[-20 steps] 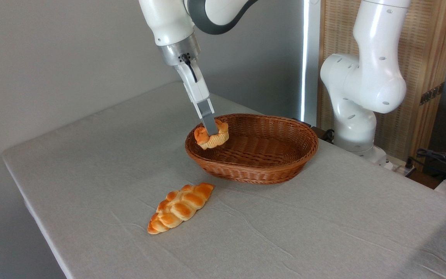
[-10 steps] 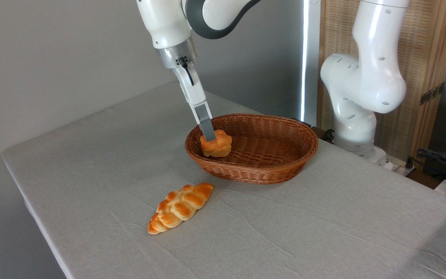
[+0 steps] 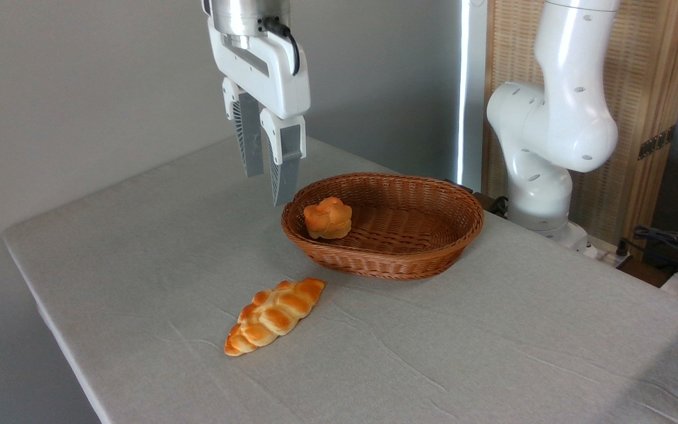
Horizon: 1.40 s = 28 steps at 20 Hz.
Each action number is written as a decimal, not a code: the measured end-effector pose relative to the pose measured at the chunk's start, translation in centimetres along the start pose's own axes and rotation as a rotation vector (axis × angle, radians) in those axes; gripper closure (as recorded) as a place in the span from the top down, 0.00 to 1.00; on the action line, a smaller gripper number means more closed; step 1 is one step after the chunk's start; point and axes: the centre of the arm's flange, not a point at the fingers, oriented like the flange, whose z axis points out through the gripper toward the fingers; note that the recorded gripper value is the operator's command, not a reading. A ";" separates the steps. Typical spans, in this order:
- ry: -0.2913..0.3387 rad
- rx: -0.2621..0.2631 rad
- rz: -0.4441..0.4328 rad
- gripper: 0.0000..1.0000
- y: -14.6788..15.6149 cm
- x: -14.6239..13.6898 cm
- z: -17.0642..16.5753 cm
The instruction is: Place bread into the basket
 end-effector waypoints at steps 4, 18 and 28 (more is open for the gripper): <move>-0.069 -0.050 -0.030 1.00 -1.9 1.3 -0.6; -0.111 -0.031 -0.077 1.00 -4.5 0.7 -1.2; -0.130 -0.041 -0.079 1.00 -4.5 0.4 -1.0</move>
